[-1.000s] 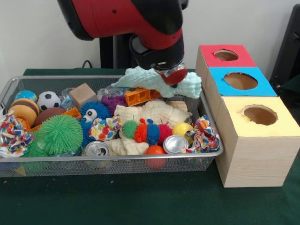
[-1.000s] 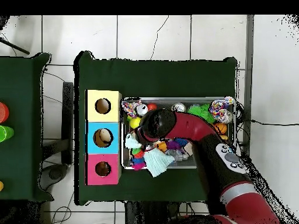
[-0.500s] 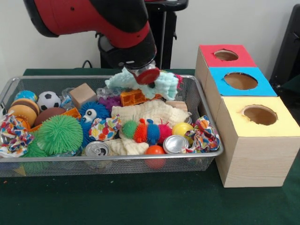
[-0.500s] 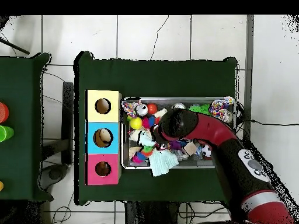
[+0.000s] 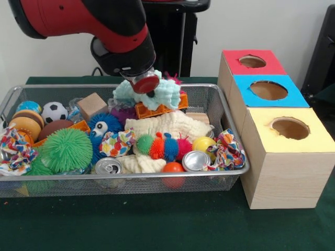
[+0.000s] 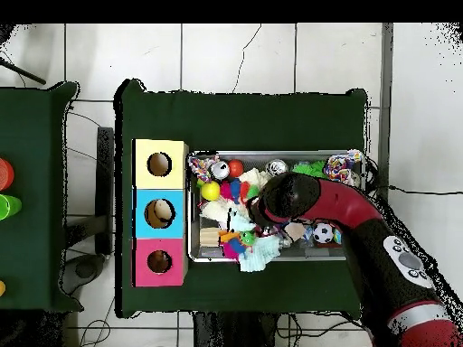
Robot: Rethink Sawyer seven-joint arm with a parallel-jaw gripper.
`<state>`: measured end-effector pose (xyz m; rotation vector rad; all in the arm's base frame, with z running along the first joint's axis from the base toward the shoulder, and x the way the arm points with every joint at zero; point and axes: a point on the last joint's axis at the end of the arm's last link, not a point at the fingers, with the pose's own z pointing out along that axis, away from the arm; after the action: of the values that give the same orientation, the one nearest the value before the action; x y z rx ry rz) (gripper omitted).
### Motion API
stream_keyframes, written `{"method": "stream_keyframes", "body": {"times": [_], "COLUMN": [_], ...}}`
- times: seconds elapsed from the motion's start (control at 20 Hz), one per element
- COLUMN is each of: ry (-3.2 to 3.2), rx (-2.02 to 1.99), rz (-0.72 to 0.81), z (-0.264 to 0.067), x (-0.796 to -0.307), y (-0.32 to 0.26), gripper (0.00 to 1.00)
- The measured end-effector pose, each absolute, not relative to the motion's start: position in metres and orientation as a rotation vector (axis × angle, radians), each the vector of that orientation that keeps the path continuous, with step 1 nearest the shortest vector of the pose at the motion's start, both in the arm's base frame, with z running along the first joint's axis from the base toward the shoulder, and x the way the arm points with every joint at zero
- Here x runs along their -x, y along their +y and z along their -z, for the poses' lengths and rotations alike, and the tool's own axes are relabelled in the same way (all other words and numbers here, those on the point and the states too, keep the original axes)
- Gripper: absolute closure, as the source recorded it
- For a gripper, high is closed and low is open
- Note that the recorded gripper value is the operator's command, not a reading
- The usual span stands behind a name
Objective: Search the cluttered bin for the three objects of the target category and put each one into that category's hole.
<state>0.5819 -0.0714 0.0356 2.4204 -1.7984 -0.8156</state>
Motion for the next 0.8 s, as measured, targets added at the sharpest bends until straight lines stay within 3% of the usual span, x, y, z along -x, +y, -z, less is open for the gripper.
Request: {"method": "stream_keyframes", "body": {"times": [0.8], "ry": [-1.709], "rx": [-2.451], "rz": [0.835], "z": [0.001], "x": [-0.615], "y": [-0.071], "gripper": [1.00]}}
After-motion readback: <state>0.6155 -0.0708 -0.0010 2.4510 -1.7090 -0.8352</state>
